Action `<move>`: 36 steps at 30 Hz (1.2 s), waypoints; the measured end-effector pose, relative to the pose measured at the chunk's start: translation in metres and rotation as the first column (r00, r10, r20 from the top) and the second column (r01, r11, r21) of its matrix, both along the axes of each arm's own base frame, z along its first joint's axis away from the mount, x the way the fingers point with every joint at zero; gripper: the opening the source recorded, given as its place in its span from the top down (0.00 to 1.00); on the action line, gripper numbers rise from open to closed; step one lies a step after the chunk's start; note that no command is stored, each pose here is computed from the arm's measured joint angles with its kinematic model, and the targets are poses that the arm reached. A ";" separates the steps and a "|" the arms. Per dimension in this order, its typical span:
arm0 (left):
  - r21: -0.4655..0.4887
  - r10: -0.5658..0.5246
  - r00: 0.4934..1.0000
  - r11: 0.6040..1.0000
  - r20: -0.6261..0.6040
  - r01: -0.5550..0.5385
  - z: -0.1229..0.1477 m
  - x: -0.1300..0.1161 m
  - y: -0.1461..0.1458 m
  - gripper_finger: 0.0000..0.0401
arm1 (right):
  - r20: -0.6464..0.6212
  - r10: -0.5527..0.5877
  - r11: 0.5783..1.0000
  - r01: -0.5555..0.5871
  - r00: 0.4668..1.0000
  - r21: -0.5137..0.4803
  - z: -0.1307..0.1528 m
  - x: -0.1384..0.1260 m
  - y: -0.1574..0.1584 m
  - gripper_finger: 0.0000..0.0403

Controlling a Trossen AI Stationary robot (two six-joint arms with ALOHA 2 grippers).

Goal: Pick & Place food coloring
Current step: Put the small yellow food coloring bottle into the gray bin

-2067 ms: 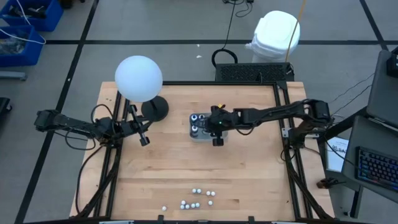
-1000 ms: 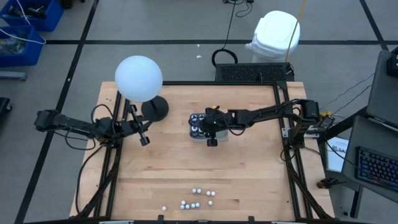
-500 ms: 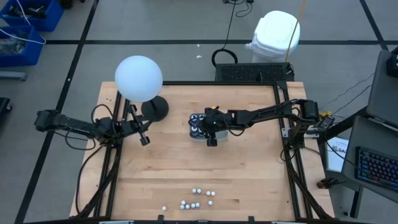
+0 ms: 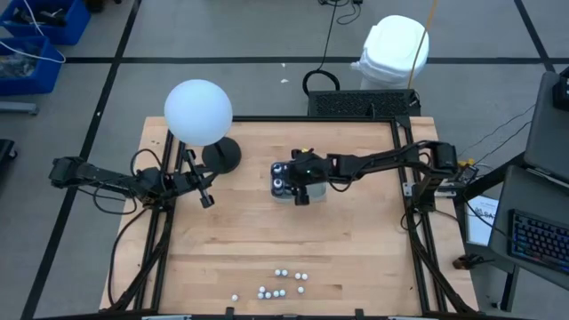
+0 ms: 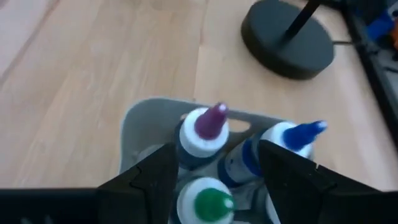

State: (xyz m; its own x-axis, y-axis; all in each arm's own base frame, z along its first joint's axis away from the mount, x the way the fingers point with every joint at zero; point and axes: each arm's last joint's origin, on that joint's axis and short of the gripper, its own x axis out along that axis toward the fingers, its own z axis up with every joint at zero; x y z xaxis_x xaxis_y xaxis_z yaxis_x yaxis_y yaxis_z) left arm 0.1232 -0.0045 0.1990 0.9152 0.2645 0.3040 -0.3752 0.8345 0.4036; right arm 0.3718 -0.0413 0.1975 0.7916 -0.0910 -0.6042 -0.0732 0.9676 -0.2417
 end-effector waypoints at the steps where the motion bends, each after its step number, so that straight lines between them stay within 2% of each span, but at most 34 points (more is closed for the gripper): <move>1: 0.000 0.000 1.000 1.000 0.000 0.000 0.000 0.000 0.000 0.94 | 0.006 0.002 1.000 -0.002 1.000 -0.003 0.005 -0.002 0.000 0.47; 7: -0.002 0.008 1.000 1.000 -0.008 -0.008 -0.001 0.000 0.000 0.94 | 0.101 0.048 0.998 -0.044 0.994 -0.034 0.055 -0.025 0.012 0.48; 12: -0.001 0.008 1.000 1.000 -0.011 -0.008 -0.001 0.000 0.000 0.94 | 0.183 0.077 0.996 -0.069 0.980 -0.052 0.102 -0.059 0.022 0.50; 17: -0.003 0.007 1.000 1.000 -0.013 -0.007 -0.001 0.000 0.000 0.94 | 0.248 0.093 0.994 -0.076 0.964 -0.077 0.118 -0.100 0.026 0.52; 22: -0.019 0.002 1.000 1.000 -0.009 -0.002 -0.001 0.000 0.000 0.94 | 0.263 0.086 0.995 -0.069 0.961 -0.071 0.100 -0.137 0.027 0.61; 26: -0.023 0.000 1.000 1.000 -0.008 -0.001 -0.001 0.000 0.000 0.94 | 0.328 0.068 0.997 -0.055 0.942 -0.050 0.071 -0.155 0.029 0.75; 32: -0.026 0.000 1.000 1.000 -0.007 0.000 -0.001 0.000 0.000 0.94 | 0.360 0.083 0.995 -0.059 0.929 -0.079 0.034 -0.183 0.030 0.97; 36: -0.026 -0.001 1.000 1.000 -0.007 0.000 -0.001 0.000 0.000 0.94 | 0.413 0.035 0.998 -0.008 0.910 -0.068 0.032 -0.203 0.023 0.98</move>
State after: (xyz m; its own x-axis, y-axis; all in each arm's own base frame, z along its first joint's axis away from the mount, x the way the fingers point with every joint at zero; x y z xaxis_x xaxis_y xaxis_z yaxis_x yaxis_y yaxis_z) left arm 0.1236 -0.0043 0.1977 0.9175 0.2716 0.2906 -0.3720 0.8448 0.3847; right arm 0.1693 -0.0179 0.2291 0.9716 -0.0983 -0.2153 0.0260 0.9485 -0.3157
